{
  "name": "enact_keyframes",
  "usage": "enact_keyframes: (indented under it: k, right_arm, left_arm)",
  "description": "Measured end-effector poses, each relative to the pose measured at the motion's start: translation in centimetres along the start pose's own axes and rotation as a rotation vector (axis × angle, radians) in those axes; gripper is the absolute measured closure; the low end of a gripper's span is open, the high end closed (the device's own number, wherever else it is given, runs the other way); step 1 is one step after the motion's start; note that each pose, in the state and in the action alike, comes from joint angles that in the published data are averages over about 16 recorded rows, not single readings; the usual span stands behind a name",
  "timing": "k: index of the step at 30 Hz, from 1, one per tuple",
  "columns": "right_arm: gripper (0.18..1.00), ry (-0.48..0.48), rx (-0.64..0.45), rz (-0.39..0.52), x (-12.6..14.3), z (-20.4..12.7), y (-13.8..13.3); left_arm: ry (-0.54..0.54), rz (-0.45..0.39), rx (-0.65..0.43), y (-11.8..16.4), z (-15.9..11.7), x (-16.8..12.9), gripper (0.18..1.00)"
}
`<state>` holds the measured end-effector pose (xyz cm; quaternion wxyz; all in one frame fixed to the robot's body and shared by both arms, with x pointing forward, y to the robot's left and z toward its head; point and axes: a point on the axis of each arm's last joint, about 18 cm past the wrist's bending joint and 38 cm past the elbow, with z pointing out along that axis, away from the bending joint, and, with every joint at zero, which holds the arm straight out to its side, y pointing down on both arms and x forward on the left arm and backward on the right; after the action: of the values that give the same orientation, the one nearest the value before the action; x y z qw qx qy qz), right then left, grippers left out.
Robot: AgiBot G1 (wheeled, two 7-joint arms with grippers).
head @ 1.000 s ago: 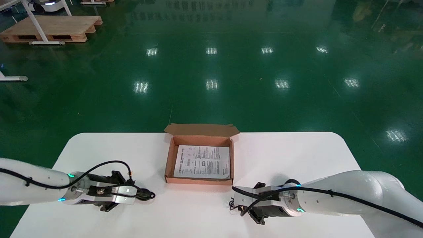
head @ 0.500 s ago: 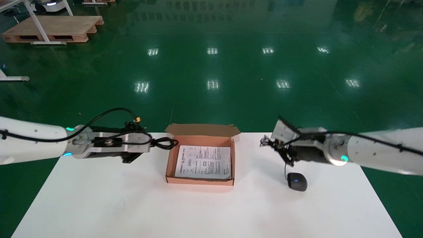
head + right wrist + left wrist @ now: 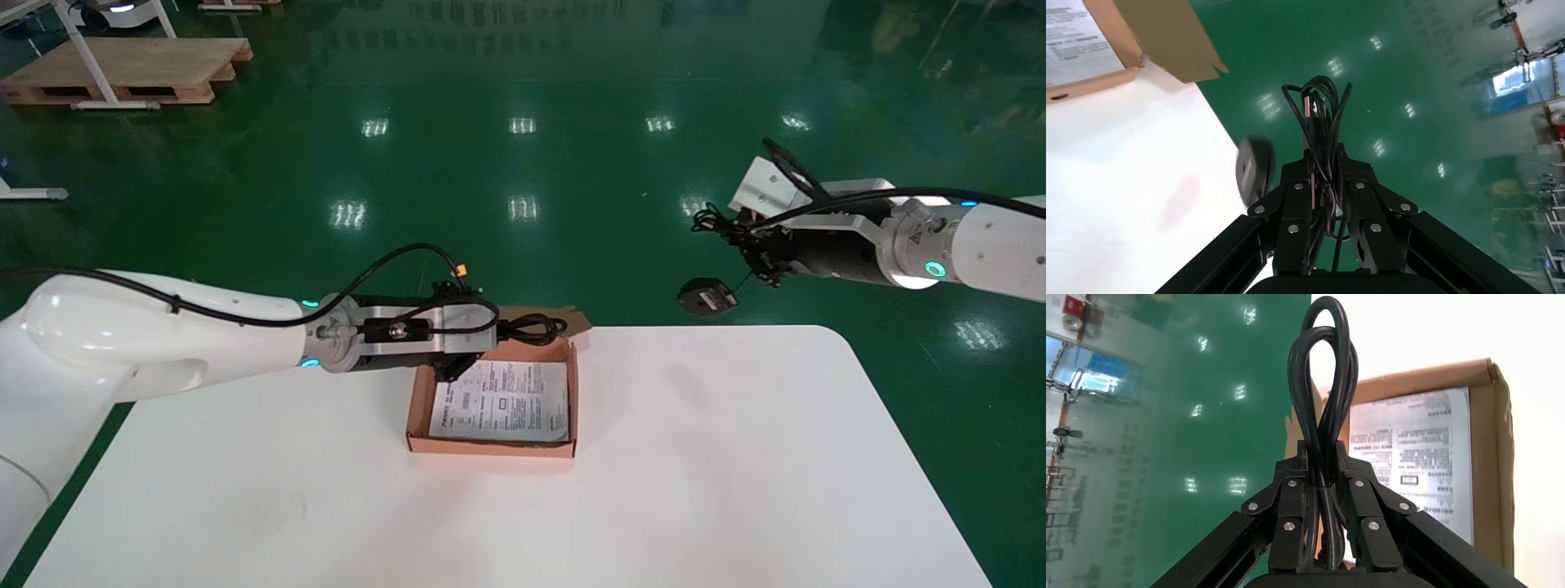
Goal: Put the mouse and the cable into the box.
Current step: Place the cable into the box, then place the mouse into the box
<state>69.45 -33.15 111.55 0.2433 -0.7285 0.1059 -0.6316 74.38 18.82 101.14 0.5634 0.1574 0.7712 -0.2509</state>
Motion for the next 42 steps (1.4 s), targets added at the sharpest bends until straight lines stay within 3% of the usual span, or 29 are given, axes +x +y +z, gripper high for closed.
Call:
enact_keyframes:
  k: [10,22,27,42]
  right_arm:
    - [0.943,-0.006,-0.002,0.000,-0.3,0.1,0.1]
    - [0.943,-0.006,-0.002,0.000,-0.3,0.1,0.1]
    - [0.943,-0.006,-0.002,0.000,-0.3,0.1,0.1]
    - [0.944,-0.007,-0.002,0.000,-0.3,0.1,0.1]
  left_arm:
    - [-0.013,0.062,-0.011,-0.3,1.3,0.9,0.925]
    - [-0.025,0.322,-0.059,-0.5,5.0,5.1,0.926]
    - [-0.015,0.387,-0.079,0.1,5.5,6.3,0.926]
    - [-0.017,0.366,-0.098,1.1,5.7,6.8,0.916]
